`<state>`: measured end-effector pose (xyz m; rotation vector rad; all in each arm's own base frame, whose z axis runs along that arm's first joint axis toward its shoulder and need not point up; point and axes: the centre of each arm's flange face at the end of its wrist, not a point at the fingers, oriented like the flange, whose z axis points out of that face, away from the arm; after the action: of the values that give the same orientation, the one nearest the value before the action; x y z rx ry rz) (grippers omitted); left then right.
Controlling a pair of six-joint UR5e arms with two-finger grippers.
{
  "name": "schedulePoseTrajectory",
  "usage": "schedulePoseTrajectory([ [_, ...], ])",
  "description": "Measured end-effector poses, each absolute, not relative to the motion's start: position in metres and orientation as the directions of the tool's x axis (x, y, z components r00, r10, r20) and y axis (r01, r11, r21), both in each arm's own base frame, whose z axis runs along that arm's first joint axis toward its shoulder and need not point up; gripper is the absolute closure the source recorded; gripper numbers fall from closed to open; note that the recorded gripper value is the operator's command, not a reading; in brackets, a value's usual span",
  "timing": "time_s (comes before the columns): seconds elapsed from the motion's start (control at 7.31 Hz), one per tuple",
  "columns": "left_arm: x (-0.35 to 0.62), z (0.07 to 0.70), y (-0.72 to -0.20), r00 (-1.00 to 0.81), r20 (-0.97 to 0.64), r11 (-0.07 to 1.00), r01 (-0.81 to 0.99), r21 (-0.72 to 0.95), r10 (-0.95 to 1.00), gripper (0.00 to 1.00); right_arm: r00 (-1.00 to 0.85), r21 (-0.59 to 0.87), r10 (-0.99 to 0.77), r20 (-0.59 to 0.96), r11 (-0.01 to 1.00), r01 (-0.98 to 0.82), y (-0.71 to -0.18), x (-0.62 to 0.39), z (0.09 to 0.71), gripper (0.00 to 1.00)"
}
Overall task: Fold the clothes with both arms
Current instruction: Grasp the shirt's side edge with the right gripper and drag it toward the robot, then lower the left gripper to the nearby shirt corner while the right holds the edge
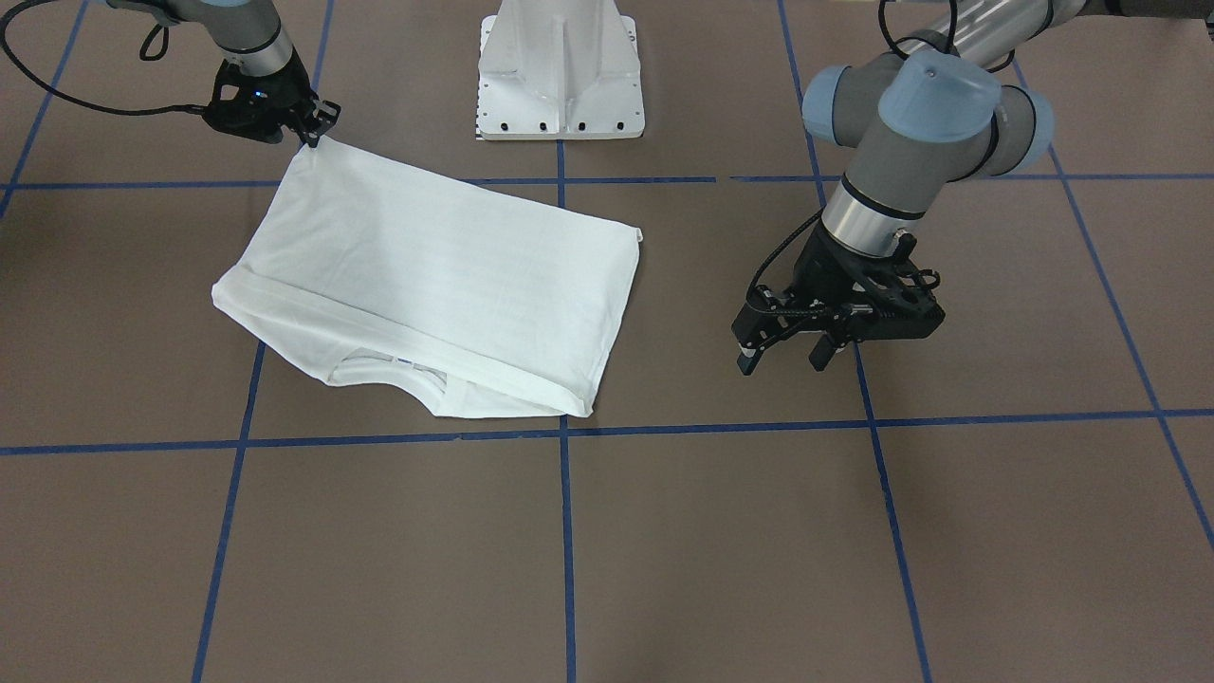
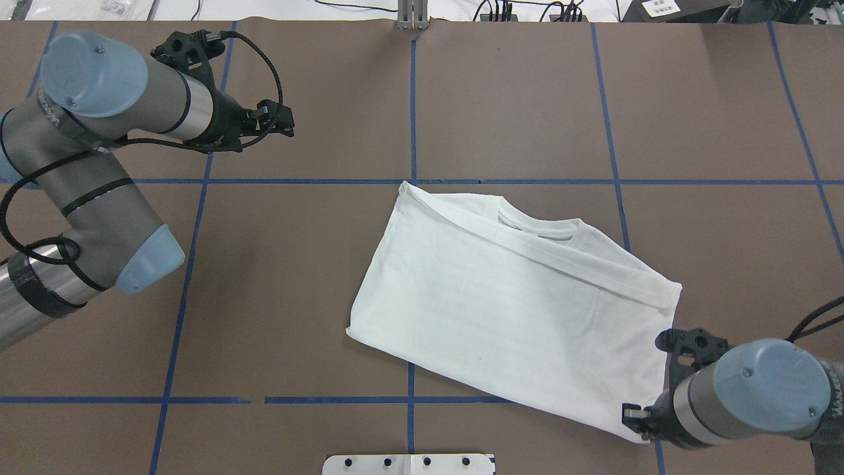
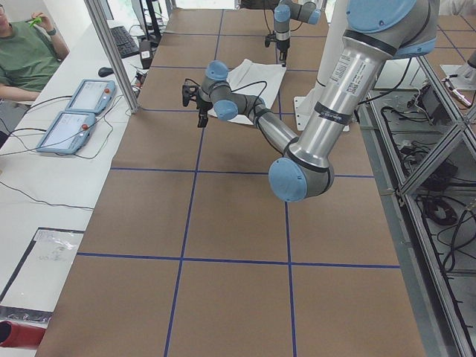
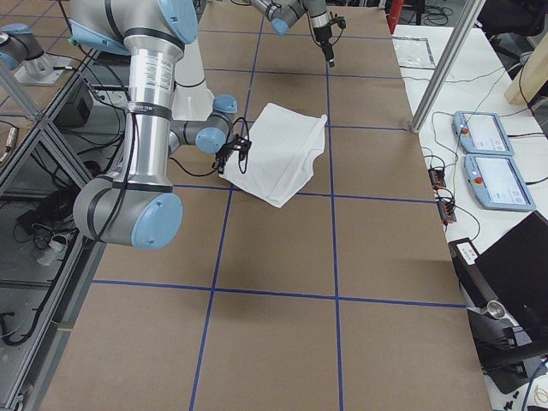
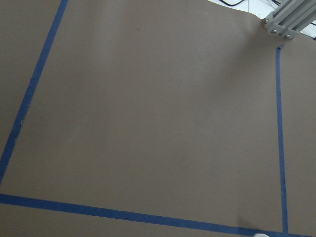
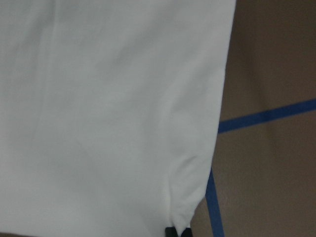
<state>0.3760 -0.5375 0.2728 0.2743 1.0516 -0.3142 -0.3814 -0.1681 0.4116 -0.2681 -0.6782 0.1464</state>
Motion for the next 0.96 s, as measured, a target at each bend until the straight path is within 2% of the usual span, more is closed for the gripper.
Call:
schedulePoseTrajectory([
  [0.14,0.377,0.272,-0.535,0.460,-0.880,0.923,0.378,0.071,-0.121,0.00,0.783,-0.311,0.198,0.590,0.950,-0.006,-0.140,-0.388,0.410,0.78],
  [0.27,0.379,0.272,-0.533,0.460,-0.880,0.925,0.374,0.071,-0.119,0.00,0.787,-0.323,0.182,0.589,0.946,0.022,-0.123,-0.391,0.406,0.01],
  [0.68,0.406,0.266,-0.510,0.450,-0.886,0.940,0.336,0.051,-0.112,0.00,0.755,-0.327,0.190,0.627,0.944,0.034,-0.121,-0.387,0.384,0.00],
  [0.96,0.461,0.247,-0.443,0.397,-0.899,0.957,0.283,-0.070,-0.183,0.00,0.679,-0.316,0.248,0.690,0.949,-0.026,-0.159,-0.387,0.351,0.00],
])
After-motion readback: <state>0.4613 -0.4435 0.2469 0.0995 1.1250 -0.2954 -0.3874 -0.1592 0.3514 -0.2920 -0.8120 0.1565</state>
